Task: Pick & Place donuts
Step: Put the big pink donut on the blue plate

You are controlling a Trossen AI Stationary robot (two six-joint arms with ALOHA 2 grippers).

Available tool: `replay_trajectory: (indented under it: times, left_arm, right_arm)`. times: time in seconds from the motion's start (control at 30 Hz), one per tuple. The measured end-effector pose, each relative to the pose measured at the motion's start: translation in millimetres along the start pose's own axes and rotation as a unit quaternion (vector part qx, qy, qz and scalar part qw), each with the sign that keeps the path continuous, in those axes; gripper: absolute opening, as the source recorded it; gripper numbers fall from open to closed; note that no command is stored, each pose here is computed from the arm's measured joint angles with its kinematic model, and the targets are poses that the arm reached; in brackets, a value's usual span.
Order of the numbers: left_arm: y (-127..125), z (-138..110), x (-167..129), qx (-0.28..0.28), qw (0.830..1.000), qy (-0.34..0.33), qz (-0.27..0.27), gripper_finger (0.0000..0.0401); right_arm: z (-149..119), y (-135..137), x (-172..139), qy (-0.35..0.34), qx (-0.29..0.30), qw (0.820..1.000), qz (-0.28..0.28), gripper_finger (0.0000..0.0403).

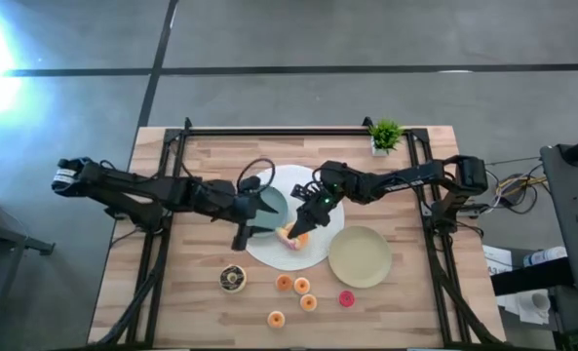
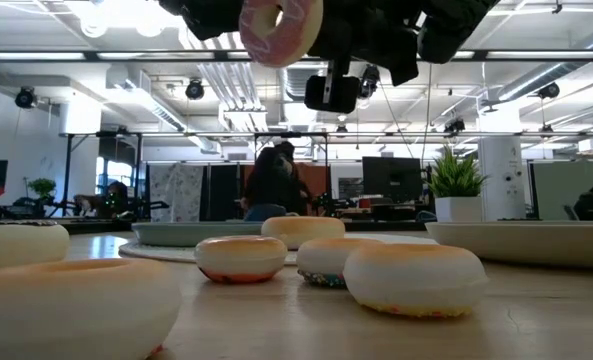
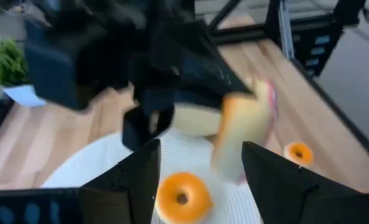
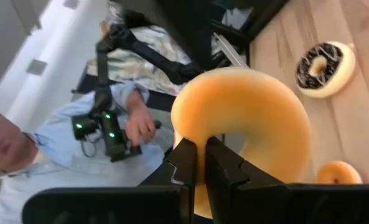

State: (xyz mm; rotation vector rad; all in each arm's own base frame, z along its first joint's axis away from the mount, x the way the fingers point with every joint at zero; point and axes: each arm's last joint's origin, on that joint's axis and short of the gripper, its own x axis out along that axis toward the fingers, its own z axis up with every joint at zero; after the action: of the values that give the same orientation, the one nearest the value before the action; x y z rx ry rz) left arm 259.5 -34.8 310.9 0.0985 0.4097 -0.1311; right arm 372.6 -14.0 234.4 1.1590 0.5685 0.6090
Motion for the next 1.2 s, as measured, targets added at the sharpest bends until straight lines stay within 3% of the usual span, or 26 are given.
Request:
replay_trajectory:
  times: [0.23, 0.77, 1.03, 1.2]
  left_arm:
    - [-3.1, -2.4, 8.8, -0.020, 0.997, 0.015, -0.075, 0.0200]
    - [-4.5, -4.1, 25.3, -0.056, 0.993, 0.009, -0.100, 0.0190]
    - [-4.0, -6.0, 25.1, -0.068, 0.993, 0.018, -0.095, 0.0083]
    - [-4.0, -7.3, 24.9, -0.070, 0.993, 0.024, -0.095, 0.0011]
  right_arm:
    - [2.5, 3.8, 0.5, 0.012, -0.013, 1.000, 0.005, 0.0013]
    - [3.3, 4.1, 0.5, 0.020, -0.033, 0.999, 0.003, 0.0013]
    - [10.0, 1.2, -5.8, -0.014, -0.011, 1.000, -0.012, 0.0014]
    - [11.0, 0.7, -6.7, -0.021, 0.016, 1.000, -0.014, 0.0058]
